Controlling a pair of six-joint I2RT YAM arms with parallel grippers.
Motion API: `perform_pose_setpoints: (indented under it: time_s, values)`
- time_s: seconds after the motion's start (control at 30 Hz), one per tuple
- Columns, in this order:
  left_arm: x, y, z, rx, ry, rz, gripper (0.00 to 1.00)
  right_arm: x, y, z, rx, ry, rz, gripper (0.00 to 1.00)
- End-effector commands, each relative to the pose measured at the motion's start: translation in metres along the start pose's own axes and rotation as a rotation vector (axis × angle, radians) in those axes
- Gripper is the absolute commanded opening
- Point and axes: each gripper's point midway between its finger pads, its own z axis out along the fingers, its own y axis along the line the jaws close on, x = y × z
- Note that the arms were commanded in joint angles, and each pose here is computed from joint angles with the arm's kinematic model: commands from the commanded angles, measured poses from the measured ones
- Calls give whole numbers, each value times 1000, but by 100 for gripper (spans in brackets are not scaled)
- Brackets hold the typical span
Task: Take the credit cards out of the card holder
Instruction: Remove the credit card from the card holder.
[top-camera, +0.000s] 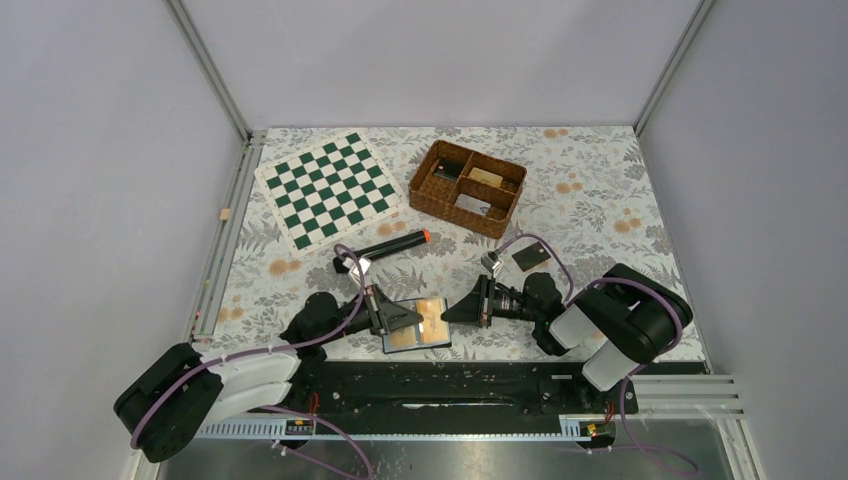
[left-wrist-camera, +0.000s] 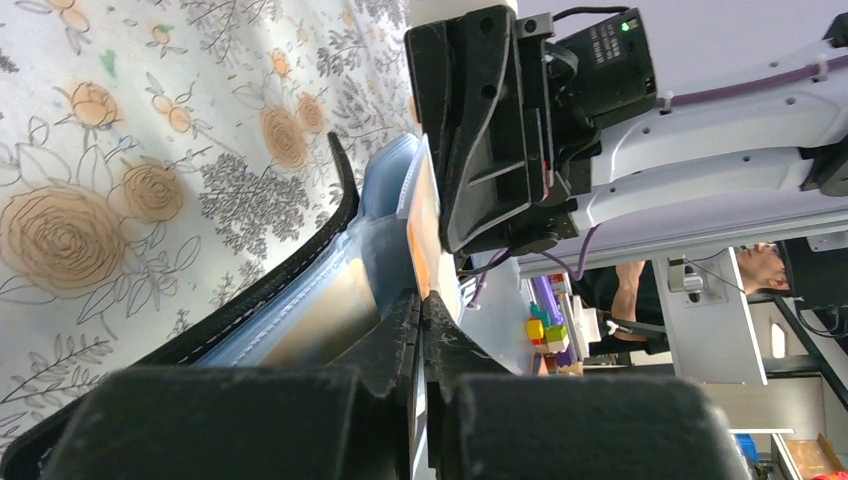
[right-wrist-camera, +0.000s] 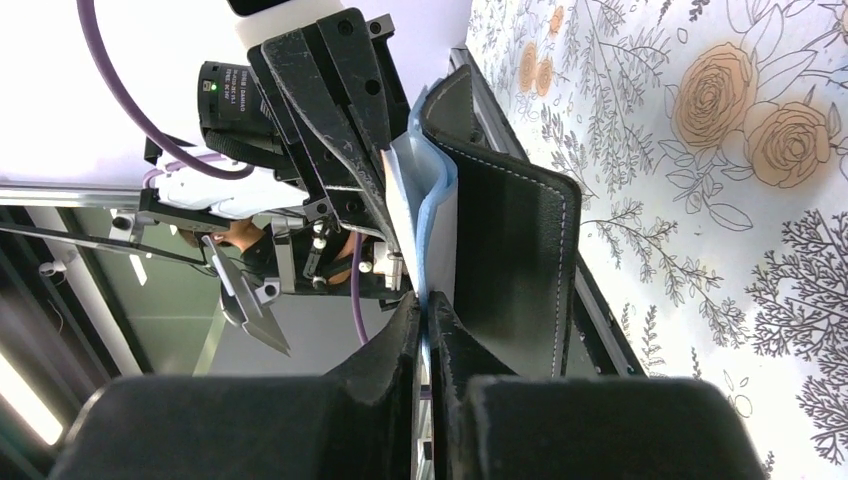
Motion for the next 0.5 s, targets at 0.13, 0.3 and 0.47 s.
perform_pose_setpoints:
  time_s: [0.13,0.3,0.47]
  values:
    - [18,35,-5,-114,49,-10,0,-1,-24,1,56,-15,0,8]
    - [23,39,0,-104,71,-51,0,-1,-40,0,102,-33,10,18]
    - [26,41,2,-76,79,-88,0,-1,-59,-2,154,-36,45,0]
